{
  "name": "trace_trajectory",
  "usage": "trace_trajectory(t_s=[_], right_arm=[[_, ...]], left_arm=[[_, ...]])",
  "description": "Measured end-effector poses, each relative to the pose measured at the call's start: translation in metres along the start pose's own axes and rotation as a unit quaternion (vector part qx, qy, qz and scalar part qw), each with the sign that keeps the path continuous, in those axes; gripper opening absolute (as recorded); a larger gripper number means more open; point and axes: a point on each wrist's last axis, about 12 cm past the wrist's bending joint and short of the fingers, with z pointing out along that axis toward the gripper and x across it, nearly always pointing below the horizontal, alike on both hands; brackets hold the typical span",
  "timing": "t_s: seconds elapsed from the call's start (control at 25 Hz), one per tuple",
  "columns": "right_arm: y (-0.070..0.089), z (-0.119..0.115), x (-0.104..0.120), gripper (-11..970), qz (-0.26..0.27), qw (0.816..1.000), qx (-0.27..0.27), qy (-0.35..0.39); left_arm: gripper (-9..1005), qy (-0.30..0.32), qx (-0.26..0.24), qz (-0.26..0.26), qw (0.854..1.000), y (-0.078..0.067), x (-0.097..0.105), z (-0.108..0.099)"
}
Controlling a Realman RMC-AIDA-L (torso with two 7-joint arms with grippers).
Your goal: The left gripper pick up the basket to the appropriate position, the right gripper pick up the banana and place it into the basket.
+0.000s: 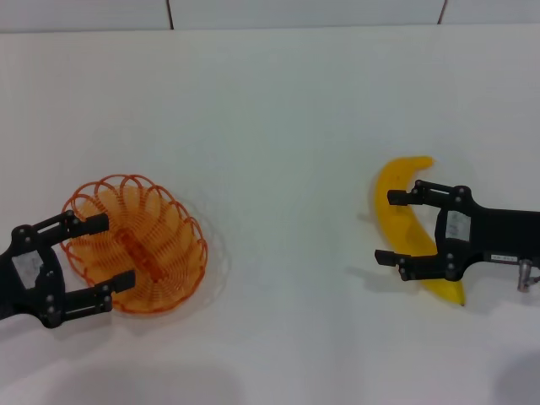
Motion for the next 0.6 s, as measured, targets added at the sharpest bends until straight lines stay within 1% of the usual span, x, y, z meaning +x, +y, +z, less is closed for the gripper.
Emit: trace_trajectory(t_s=[0.44, 0.52, 0.6], right_arm=[[0.0, 0.0, 0.0, 886, 0.002, 1.0, 0.0, 0.001], [0.0, 0.0, 0.0, 886, 0.002, 1.0, 0.0, 0.001], [0.0, -0.001, 0.0, 886, 0.003, 1.0, 0.0, 0.001]], left_arm=[[827, -0.001, 0.001, 0.001, 1.0, 0.001, -0.001, 0.0], [827, -0.005, -0.008, -0.007, 1.0, 0.004, -0.004, -0.002], [826, -0.009, -0.029, -0.026, 0.999, 0.015, -0.011, -0.007]])
